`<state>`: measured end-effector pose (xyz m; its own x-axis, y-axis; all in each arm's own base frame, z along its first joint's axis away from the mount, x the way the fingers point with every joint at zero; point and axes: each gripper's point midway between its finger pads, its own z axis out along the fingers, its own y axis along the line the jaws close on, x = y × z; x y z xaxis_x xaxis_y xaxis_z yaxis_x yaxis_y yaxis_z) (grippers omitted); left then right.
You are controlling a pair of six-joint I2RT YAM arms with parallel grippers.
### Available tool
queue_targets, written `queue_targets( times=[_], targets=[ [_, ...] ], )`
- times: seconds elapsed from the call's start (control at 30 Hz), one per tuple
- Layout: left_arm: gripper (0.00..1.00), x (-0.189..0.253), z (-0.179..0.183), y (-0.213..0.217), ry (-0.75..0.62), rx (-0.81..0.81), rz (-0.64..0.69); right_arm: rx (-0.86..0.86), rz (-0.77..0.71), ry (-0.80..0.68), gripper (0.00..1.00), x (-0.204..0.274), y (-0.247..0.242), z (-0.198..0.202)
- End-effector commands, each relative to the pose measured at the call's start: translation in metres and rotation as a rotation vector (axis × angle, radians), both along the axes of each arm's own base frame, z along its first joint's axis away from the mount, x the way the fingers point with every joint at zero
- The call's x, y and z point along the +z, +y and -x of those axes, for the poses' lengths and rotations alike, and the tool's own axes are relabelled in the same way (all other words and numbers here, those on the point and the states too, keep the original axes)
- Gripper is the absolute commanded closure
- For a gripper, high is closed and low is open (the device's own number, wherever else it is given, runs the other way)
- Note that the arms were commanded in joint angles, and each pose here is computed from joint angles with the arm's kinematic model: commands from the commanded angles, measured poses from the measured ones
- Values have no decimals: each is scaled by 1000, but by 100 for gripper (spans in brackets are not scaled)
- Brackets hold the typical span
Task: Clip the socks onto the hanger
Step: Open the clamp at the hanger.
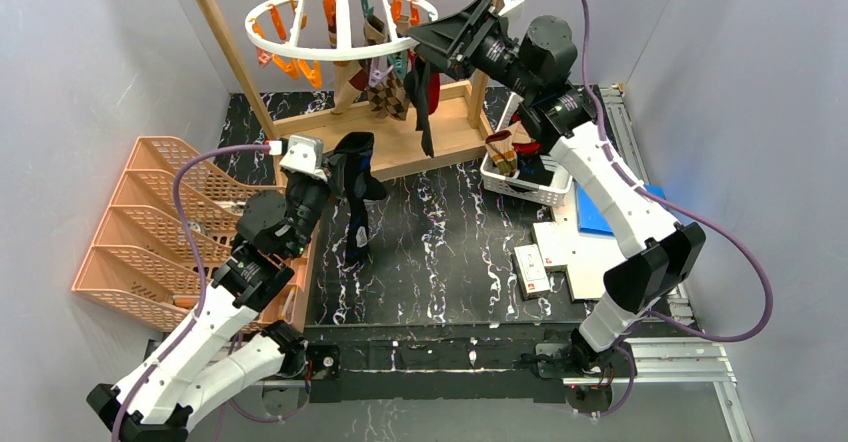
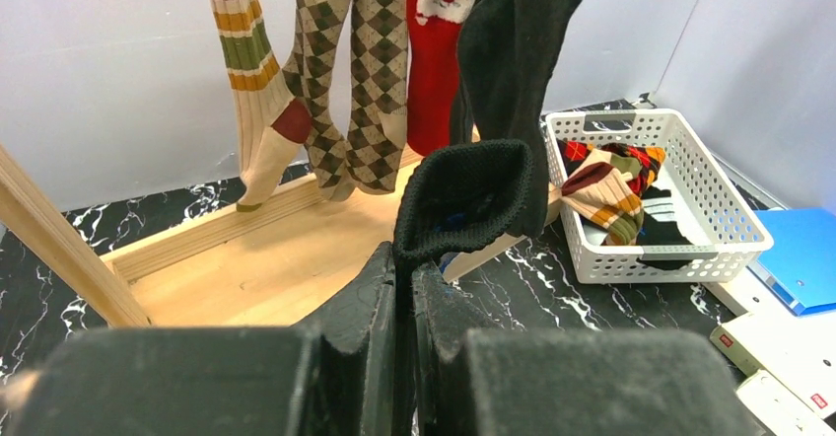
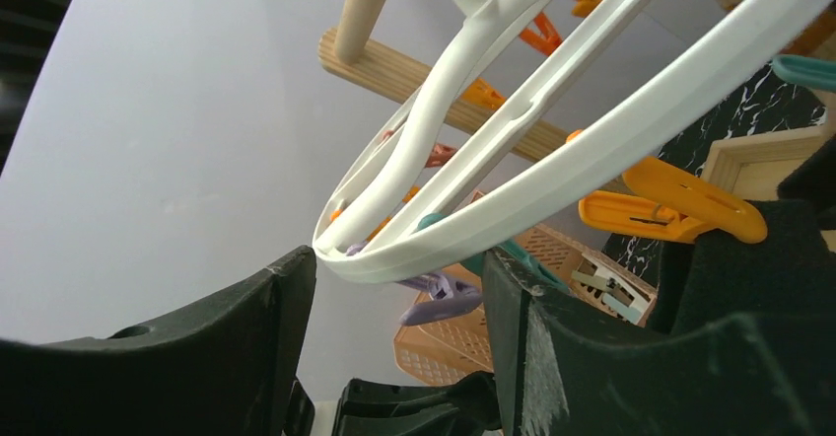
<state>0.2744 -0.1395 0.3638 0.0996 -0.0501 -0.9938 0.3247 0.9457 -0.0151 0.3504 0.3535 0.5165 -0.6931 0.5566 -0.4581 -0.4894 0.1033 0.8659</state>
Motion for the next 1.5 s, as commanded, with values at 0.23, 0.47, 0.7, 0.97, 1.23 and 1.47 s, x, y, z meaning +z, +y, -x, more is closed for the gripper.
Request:
queue_targets(
  times=[0.23, 0.47, 0.7, 0.97, 1.23, 1.47],
  targets=[
    [100, 18, -4, -1, -49, 14, 29, -52, -71, -42, 36, 21, -28, -32],
    [100, 26, -12, -8, -71, 8, 30, -95, -52, -50, 36, 19, -43, -49],
    [100, 37, -25, -22, -99, -9, 25, -132, -10, -81, 27, 21, -53, -45],
    [100, 50, -38, -39, -129, -45, 31, -280, 144, -144, 21, 13, -84, -29],
    [100, 59, -52, -57, -149, -75, 30, -352, 383, -353, 21, 8, -100, -8],
    [100, 59, -73, -69, -164, -62, -26, -365, 572, -399, 19, -6, -71, 7]
  ],
)
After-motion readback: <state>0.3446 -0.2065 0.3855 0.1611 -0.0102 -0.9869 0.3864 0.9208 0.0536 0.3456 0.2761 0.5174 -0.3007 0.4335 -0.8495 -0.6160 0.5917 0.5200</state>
